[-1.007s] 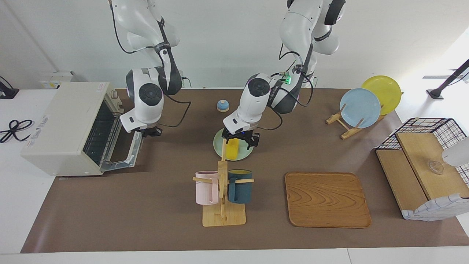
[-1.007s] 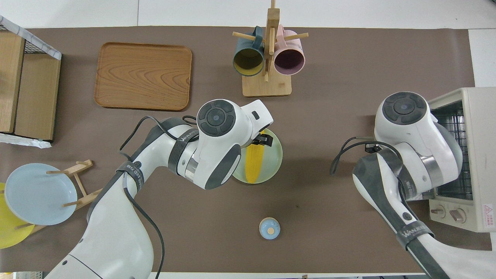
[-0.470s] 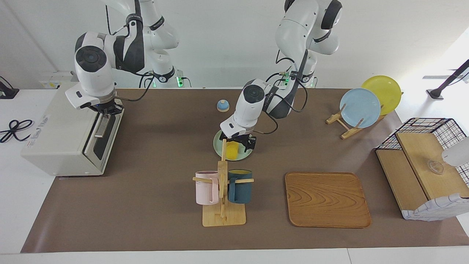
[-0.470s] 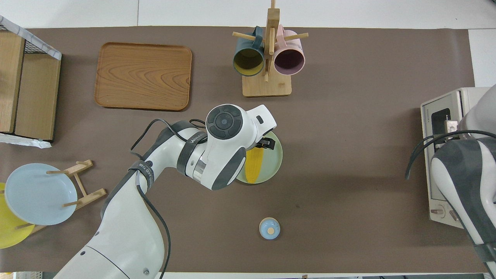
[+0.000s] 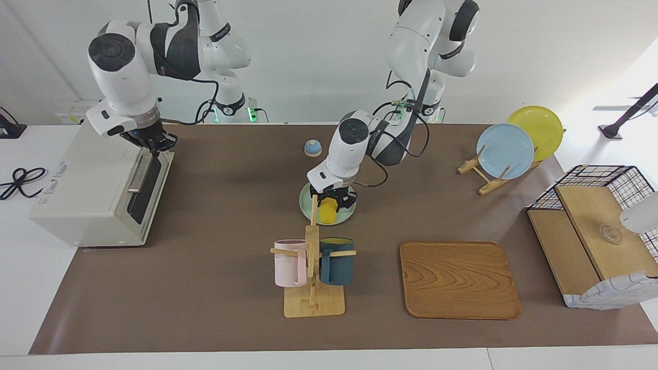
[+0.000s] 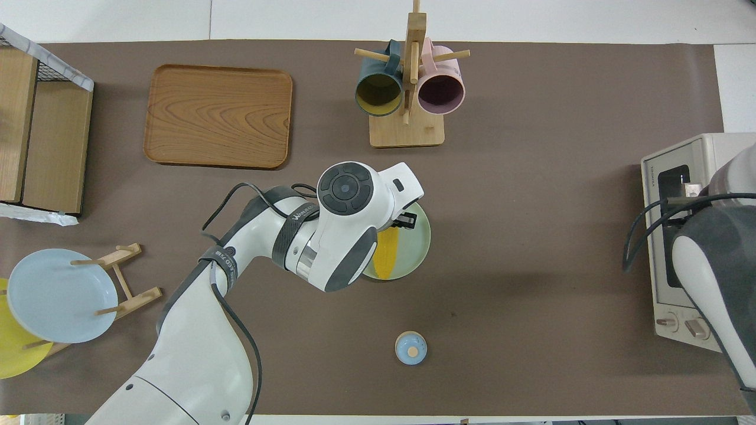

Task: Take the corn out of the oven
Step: 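Grasp the yellow corn with the left gripper while the right gripper withdraws, then carry the corn with the left gripper onto the wooden tray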

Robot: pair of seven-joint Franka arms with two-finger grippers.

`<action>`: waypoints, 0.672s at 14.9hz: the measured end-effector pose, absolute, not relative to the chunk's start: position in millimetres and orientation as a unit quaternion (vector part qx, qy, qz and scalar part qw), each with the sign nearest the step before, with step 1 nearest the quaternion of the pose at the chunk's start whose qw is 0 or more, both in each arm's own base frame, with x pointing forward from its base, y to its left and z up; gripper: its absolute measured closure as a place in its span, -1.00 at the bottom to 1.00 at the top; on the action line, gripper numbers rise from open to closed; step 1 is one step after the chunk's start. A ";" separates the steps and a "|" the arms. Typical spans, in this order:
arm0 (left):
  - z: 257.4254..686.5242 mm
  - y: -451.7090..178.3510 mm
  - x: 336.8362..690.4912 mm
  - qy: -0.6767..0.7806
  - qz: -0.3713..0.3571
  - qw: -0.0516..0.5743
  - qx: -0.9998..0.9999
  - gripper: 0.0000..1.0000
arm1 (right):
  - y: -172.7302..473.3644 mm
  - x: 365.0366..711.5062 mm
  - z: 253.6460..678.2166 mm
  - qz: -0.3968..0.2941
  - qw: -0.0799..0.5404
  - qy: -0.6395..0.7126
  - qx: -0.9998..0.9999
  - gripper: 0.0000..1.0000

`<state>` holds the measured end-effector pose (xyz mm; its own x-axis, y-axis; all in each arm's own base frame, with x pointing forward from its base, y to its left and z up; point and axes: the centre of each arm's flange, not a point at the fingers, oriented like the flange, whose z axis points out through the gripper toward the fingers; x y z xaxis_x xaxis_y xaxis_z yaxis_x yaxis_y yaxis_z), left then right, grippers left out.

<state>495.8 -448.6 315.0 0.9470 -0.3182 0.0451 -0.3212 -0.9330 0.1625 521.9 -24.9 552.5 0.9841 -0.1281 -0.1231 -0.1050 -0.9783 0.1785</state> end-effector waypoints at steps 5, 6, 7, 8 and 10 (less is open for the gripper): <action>342.8 -430.9 520.9 -0.129 0.004 0.073 0.989 -0.12 | -16.9 537.2 577.0 -0.051 0.043 -0.042 0.997 0.56; 364.2 -416.7 536.0 -0.115 0.004 0.069 0.991 -0.12 | -15.9 538.6 578.6 -0.050 0.038 -0.036 0.997 0.37; 388.8 -395.0 554.2 -0.098 0.003 0.065 0.993 -0.12 | -14.4 539.1 582.5 -0.050 0.030 -0.027 0.998 0.11; 412.6 -366.8 574.4 -0.075 0.003 0.064 0.995 -0.12 | -13.5 538.1 587.8 -0.052 0.026 -0.015 0.998 -0.09; 441.4 -307.4 610.6 -0.036 0.008 0.065 0.997 -0.12 | -12.8 536.2 596.3 -0.055 0.022 0.003 0.998 -0.48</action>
